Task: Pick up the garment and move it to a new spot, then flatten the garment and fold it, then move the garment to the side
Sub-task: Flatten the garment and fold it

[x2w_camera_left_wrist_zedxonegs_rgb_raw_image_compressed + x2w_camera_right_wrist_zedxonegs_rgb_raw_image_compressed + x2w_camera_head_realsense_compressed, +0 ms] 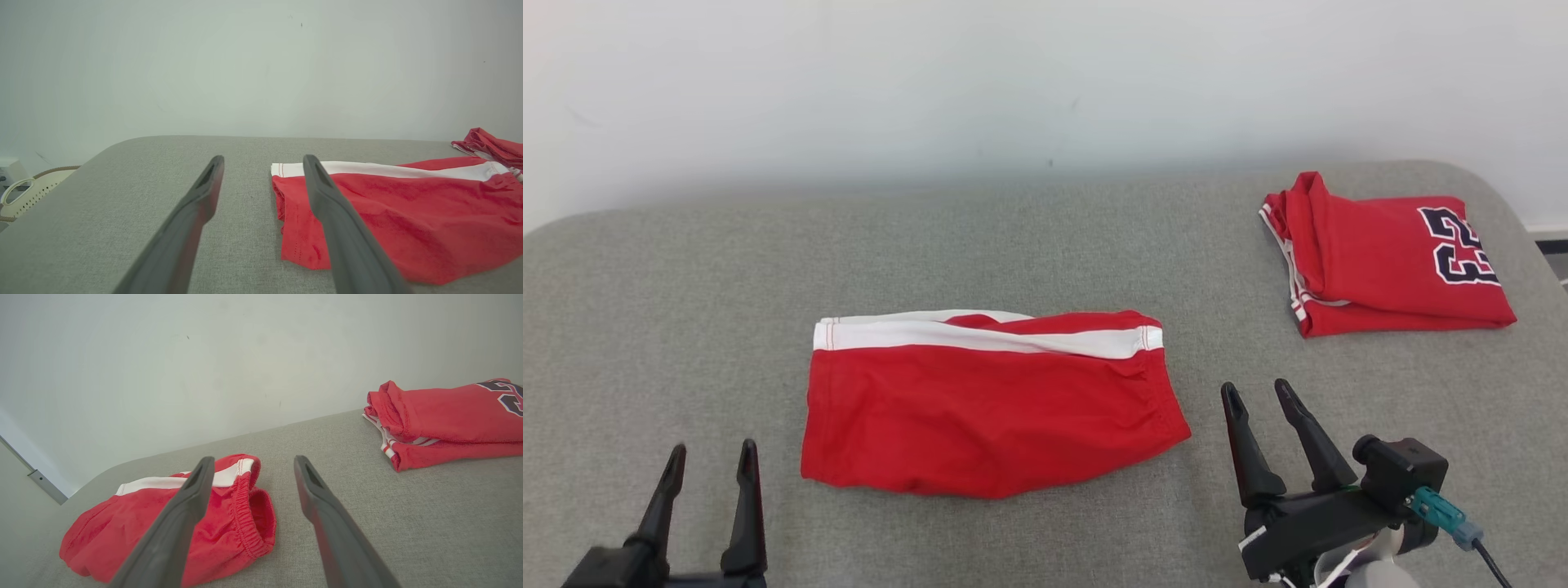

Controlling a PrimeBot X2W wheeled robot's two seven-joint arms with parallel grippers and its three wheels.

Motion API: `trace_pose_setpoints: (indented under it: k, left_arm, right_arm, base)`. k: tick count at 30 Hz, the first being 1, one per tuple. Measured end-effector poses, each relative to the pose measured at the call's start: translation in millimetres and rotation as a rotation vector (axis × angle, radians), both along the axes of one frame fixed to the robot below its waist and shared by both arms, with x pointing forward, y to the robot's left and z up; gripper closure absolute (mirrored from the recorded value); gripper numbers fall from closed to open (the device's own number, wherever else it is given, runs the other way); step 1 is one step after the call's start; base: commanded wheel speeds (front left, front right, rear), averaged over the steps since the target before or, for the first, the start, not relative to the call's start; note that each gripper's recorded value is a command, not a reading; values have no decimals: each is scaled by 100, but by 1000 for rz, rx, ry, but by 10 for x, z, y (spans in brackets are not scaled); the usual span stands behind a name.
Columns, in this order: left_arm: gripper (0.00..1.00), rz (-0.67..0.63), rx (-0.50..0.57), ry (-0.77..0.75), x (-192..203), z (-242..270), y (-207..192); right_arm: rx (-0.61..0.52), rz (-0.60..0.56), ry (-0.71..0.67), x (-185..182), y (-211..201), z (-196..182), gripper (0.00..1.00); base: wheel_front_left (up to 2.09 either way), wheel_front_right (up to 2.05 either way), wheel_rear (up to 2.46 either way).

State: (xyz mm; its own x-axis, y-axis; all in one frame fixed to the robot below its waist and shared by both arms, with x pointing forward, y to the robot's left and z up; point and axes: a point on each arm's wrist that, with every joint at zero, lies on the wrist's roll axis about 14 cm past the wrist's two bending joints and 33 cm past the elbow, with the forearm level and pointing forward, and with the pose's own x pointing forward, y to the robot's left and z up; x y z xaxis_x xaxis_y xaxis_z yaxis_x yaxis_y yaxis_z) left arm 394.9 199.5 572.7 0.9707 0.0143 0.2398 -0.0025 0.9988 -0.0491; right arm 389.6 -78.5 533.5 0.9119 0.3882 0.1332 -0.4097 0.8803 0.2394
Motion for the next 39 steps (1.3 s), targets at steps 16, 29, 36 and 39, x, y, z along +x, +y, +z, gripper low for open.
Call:
trace_pose_setpoints:
  k: [16,29,36,39]
  left_arm:
    - [0,120,6,1,-542,-73,307]
    - [0,131,22,7,-563,-116,327]
    - [0,144,19,6,-566,-121,351]
    - [0,144,16,6,-570,-124,352]
  right_arm:
    - [-27,-40,-31,-184,-36,15,0]
    - [-55,-29,-26,-187,13,-3,0]
    - [-57,-31,-25,-189,8,-3,0]
    - [-60,-30,-22,-187,10,-8,0]
  base:
    - [0,0,0]
    - [0,0,0]
    - [0,0,0]
    - [0,0,0]
